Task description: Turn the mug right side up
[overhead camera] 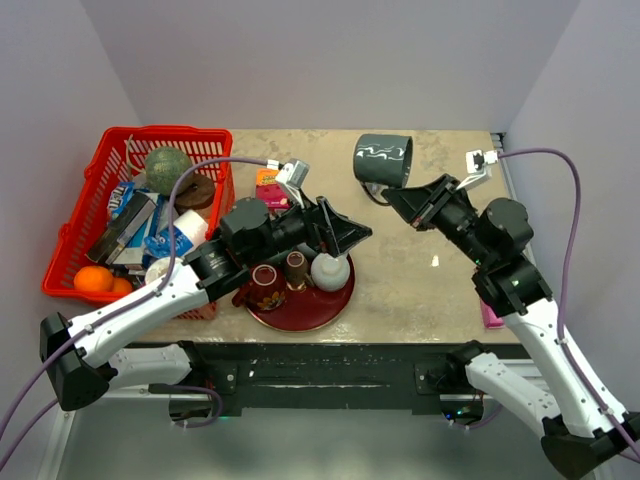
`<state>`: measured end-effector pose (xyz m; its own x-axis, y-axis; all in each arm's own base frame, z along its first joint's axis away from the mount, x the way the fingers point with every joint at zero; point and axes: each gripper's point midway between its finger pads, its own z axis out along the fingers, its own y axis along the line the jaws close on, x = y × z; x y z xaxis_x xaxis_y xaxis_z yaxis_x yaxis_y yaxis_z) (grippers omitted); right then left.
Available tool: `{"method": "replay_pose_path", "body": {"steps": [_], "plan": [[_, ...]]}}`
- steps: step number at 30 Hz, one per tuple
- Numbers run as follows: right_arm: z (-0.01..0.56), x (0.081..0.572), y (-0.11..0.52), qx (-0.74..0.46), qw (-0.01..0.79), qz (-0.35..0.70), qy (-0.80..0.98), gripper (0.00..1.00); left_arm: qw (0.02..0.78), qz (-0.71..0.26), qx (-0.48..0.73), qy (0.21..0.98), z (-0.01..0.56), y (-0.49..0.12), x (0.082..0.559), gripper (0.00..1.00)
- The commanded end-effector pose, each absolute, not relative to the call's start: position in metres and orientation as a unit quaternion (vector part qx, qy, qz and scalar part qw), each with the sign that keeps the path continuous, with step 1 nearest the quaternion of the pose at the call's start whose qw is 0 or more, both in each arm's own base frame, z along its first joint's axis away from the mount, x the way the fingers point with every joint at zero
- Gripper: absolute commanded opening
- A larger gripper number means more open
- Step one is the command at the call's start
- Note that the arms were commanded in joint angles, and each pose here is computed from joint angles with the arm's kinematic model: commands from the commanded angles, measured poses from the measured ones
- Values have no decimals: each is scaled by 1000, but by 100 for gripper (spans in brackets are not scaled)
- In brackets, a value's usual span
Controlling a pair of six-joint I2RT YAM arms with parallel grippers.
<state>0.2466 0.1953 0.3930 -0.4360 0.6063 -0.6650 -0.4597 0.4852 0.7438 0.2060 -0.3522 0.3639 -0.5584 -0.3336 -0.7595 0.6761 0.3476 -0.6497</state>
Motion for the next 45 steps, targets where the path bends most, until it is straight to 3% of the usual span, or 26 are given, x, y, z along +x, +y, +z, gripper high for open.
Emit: {"method": "replay_pose_path", "body": {"steps": [1,9,17,26,32,45], "plan": [[428,268,152,70,626,373,681,0,478,-464,81,741,350,-327,230,99],[355,329,100,105,587,109,795,0,480,-348,32,805,317,-293,249,99],[281,378,74,117,508,-23,853,0,471,-289,43,832,299,-274,247,99],[209,420,49,121,464,-67,875,0,451,-264,46,851,277,-259,237,99],[202,455,45,83,497,-98,858,0,441,-256,61,858,268,-260,235,99],[143,527,58,30,456,-90,885,0,422,-247,84,868,253,-263,231,99]]}}
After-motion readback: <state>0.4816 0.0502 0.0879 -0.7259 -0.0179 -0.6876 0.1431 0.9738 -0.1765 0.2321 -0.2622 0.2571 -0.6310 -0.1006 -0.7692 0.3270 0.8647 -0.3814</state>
